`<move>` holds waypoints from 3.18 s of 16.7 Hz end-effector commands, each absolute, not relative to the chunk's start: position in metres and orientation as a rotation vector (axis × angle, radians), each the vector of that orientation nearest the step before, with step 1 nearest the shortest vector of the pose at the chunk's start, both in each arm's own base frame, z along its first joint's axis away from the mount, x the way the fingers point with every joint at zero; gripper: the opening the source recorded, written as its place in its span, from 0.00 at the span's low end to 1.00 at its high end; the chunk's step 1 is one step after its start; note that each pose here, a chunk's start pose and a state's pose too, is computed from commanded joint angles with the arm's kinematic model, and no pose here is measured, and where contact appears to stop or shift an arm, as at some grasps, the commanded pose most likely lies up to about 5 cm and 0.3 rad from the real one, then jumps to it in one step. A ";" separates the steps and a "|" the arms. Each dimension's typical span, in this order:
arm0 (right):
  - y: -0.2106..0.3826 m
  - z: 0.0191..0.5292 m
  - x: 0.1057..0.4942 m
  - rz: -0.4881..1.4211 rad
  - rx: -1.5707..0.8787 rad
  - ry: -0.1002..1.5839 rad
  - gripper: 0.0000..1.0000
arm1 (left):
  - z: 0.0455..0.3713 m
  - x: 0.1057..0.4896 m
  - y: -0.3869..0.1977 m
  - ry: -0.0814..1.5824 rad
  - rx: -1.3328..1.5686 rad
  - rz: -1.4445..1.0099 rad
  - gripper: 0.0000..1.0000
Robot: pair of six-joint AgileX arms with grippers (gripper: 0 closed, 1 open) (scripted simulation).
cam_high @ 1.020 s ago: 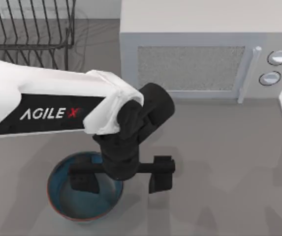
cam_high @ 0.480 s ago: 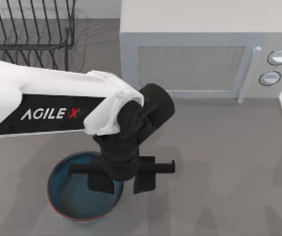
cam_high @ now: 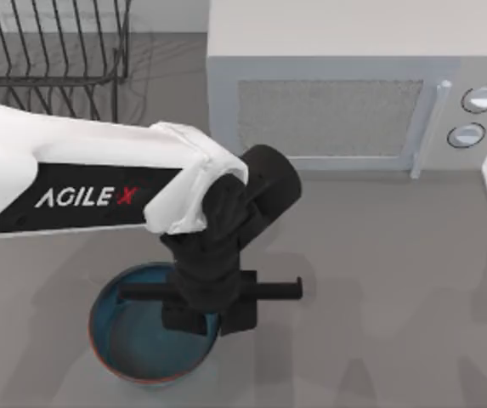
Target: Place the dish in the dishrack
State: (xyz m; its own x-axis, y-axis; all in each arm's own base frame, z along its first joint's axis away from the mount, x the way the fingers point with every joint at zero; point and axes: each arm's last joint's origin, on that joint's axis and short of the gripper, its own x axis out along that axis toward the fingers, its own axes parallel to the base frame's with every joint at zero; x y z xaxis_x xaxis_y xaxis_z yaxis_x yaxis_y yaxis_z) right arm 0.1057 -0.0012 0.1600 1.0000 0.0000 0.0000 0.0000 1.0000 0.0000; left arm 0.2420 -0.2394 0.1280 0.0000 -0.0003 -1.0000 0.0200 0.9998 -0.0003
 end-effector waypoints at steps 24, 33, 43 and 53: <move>-0.001 0.160 0.106 0.000 0.000 0.000 1.00 | 0.329 0.242 -0.239 1.569 0.014 -0.017 0.00; -0.001 0.160 0.106 0.000 0.000 0.000 1.00 | 0.352 0.265 -0.178 1.329 -0.168 -0.161 0.00; -0.001 0.160 0.106 0.000 0.000 0.000 1.00 | 0.403 0.237 -0.013 0.378 -0.190 -0.166 0.00; -0.001 0.160 0.106 0.000 0.000 0.000 1.00 | 0.418 0.181 0.029 0.000 0.000 -0.020 0.00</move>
